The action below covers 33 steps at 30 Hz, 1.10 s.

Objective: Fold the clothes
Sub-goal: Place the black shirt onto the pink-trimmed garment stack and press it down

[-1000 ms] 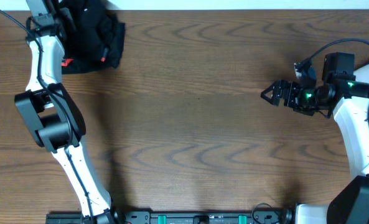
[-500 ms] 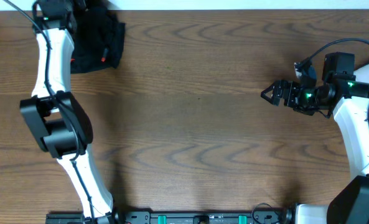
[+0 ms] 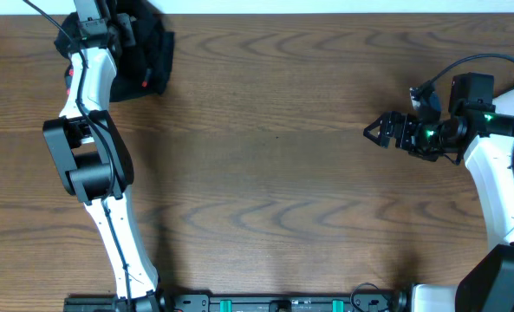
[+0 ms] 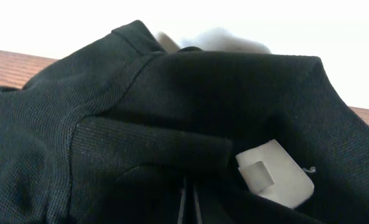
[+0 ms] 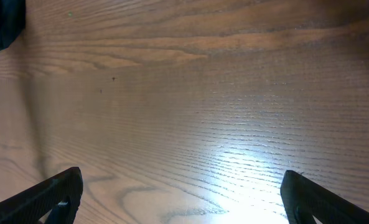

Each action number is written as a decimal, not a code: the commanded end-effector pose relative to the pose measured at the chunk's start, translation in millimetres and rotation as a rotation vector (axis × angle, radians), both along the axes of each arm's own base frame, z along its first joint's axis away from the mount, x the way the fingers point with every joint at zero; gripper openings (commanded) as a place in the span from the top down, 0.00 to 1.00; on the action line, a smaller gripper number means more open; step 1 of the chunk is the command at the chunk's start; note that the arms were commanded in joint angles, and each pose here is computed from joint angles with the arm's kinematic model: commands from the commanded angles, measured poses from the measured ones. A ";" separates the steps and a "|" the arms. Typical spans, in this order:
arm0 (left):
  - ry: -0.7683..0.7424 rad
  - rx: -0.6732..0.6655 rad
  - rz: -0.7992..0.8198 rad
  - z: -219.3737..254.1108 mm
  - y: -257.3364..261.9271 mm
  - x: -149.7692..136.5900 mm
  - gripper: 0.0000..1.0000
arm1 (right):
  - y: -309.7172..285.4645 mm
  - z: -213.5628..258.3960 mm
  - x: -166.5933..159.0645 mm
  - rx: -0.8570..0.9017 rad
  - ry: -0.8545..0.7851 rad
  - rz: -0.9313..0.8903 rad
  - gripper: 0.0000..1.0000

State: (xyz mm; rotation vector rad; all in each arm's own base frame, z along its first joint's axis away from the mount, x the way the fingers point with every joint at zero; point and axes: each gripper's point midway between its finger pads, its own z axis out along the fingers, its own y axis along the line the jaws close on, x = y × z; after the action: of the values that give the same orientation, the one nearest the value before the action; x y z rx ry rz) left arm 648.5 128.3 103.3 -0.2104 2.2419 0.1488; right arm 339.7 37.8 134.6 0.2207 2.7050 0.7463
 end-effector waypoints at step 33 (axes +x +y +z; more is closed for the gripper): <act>0.208 -0.015 0.093 -61.1 63.2 -49.7 0.94 | -2.3 7.3 1.7 -0.008 -0.030 0.004 0.01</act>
State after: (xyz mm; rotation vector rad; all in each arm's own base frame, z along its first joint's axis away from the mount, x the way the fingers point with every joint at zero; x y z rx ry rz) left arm 618.2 189.1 98.1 -0.2990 2.3038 0.2096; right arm 340.1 37.7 134.8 0.2196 2.7030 0.7456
